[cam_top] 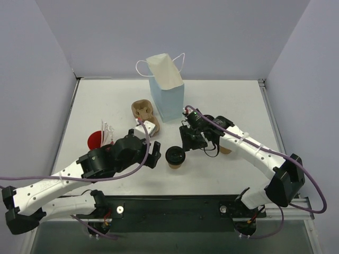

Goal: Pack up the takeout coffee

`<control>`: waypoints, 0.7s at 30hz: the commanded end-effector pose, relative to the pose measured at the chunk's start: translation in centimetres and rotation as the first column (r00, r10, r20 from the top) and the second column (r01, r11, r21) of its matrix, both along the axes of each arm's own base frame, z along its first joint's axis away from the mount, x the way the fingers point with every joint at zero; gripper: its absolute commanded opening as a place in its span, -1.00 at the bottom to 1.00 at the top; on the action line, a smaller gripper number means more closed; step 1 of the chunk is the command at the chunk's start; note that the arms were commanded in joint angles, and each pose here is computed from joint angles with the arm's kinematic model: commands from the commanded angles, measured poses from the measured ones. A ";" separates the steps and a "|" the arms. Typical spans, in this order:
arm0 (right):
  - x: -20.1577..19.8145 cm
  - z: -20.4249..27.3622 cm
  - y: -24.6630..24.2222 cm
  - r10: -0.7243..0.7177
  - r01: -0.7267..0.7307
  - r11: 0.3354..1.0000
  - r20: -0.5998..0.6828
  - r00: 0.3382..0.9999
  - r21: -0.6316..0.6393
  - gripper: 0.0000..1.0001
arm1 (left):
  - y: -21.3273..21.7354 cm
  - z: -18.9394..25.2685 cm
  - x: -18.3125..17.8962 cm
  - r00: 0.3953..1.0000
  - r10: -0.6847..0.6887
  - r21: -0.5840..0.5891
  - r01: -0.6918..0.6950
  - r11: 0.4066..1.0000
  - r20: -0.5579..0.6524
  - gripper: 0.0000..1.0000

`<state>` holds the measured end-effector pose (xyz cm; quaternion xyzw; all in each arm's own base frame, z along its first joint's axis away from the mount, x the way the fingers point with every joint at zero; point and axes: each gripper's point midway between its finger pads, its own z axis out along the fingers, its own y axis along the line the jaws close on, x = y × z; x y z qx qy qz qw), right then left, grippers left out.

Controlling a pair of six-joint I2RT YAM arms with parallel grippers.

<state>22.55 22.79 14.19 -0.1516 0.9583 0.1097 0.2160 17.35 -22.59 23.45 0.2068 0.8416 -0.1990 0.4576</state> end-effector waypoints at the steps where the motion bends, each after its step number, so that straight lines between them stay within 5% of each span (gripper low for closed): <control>1: -0.5 0.9 0.9 0.066 -0.062 0.983 -0.019 0.998 0.172 -0.12 | -3.2 2.5 1.5 0.999 -0.042 -0.055 0.043 0.998 0.010 0.62; 9: -0.5 0.3 1.6 0.114 -0.090 0.956 -0.069 0.991 0.279 -0.13 | -5.3 0.5 4.5 0.991 -0.078 -0.123 0.064 0.990 -0.111 0.37; 21: -0.6 -2.4 1.9 0.118 -0.082 0.958 -0.121 0.986 0.273 -0.14 | -6.2 -5.0 5.3 0.976 -0.051 -0.086 0.034 0.996 -0.212 0.22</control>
